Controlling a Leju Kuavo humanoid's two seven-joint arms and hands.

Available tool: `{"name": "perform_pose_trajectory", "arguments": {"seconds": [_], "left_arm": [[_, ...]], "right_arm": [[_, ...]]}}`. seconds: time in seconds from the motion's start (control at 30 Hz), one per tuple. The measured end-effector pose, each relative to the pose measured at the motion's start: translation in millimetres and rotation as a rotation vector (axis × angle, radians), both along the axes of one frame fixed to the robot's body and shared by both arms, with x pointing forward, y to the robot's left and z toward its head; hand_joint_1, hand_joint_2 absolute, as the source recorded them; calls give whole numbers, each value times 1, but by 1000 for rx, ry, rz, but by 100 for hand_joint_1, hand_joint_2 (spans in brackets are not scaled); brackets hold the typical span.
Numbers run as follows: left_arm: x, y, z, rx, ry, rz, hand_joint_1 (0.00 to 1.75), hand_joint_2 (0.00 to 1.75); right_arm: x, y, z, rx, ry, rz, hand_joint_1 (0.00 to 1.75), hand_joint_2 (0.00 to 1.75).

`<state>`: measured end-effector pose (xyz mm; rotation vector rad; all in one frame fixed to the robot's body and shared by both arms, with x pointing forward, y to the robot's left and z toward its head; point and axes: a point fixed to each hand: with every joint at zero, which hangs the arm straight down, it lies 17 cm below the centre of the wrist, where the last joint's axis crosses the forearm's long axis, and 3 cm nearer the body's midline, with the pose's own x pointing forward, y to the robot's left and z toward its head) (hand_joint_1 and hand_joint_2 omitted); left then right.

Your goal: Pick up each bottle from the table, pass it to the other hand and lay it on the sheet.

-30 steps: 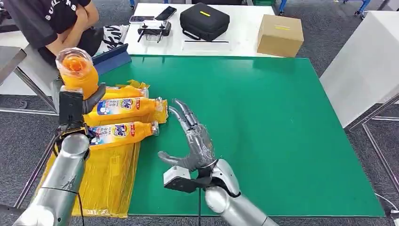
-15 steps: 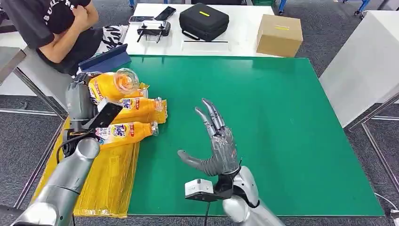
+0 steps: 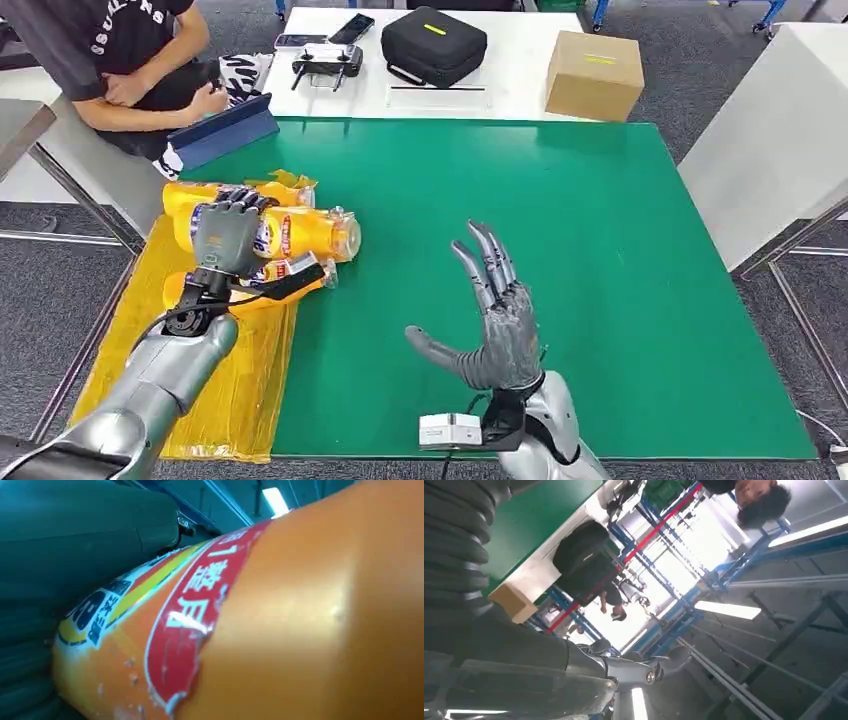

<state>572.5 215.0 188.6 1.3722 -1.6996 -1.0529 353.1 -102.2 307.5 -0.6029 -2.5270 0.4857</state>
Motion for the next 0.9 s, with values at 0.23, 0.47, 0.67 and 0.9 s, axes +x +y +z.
{"name": "perform_pose_trajectory", "arguments": {"seconds": [0.23, 0.47, 0.67, 0.9], "left_arm": [[4, 24, -38, 66, 99, 79, 175, 175], [10, 40, -42, 74, 123, 124, 175, 175], [12, 54, -44, 58, 136, 161, 175, 175], [13, 60, -46, 46, 146, 177, 175, 175]], "right_arm": [[-4, -20, 12, 0, -28, -40, 0, 175], [-4, -26, 15, -5, -40, -50, 0, 175], [-4, -28, 14, -12, -40, -51, 0, 175], [-4, -28, 13, -18, -40, -51, 0, 175]]}}
